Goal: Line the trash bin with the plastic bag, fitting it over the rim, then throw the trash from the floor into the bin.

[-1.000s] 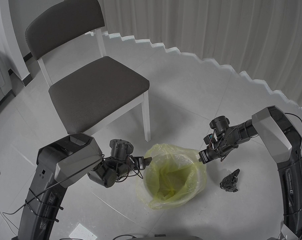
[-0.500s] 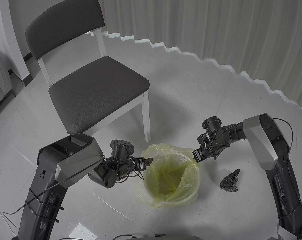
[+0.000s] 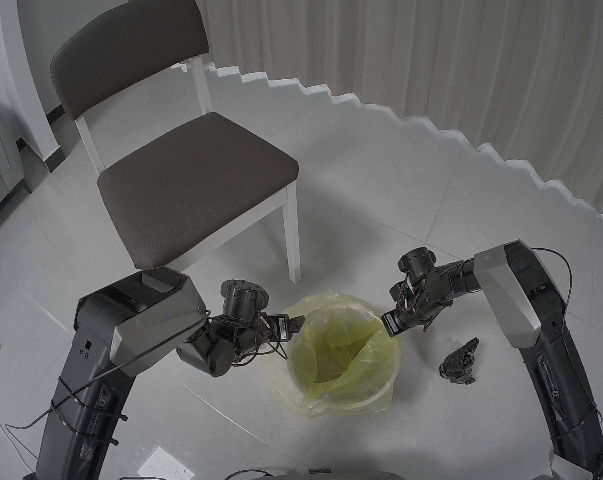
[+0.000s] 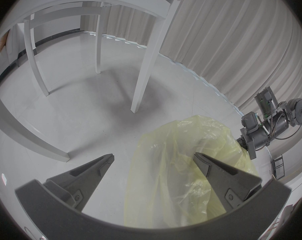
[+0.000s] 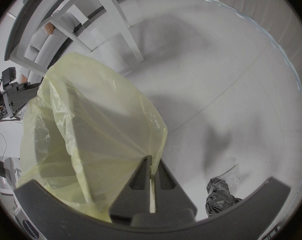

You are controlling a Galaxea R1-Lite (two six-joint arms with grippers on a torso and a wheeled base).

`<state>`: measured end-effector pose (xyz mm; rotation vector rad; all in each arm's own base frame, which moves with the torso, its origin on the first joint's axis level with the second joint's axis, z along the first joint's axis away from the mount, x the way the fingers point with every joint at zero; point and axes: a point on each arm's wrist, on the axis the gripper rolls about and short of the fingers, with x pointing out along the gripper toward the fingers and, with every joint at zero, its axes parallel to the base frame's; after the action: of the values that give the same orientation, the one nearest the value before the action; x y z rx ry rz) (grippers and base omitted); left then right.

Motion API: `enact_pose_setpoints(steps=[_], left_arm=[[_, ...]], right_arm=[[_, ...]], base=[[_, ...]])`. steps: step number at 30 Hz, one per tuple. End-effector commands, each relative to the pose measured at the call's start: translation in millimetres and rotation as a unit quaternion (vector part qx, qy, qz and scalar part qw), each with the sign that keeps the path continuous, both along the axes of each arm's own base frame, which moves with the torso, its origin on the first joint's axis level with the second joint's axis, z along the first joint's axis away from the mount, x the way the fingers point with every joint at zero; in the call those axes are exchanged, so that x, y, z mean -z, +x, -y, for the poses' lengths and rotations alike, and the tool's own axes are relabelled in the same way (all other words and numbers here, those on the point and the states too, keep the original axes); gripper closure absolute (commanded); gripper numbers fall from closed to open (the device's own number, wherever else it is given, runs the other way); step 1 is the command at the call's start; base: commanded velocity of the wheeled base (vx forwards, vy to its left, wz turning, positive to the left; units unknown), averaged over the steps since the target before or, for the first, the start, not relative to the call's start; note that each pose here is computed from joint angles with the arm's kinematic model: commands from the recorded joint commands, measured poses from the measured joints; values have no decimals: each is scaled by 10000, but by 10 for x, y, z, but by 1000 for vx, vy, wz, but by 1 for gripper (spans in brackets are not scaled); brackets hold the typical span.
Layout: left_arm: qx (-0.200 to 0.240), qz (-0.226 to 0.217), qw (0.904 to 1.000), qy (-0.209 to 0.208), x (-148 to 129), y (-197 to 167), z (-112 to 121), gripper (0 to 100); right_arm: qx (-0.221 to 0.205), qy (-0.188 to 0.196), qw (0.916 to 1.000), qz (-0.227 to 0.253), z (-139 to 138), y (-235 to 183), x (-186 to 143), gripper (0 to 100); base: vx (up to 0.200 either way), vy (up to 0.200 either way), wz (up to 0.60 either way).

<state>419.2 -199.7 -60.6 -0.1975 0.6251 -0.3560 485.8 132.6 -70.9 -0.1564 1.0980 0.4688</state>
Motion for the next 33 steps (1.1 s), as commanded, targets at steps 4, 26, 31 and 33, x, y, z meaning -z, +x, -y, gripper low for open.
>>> enact_pose_setpoints(steps=[4,26,31,33], left_arm=[[-15,2,10000,0,5,6,-6,0],[-96,105,9999,1,5,131,-6,0],[-75,50,9999,63,-5,167,11,0],[-62,16,9999,100,-15,163,9,0]], right_arm=[[-33,10,10000,71,11,-3,-252,0],[272,63,9995,143,338,-113,-685,0],[322,62,9994,112,398,-151,-731,0],[349,54,9993,143,454,-171,-778,0]], base=[[0,0,0],[0,0,0],[0,0,0],[0,0,0]])
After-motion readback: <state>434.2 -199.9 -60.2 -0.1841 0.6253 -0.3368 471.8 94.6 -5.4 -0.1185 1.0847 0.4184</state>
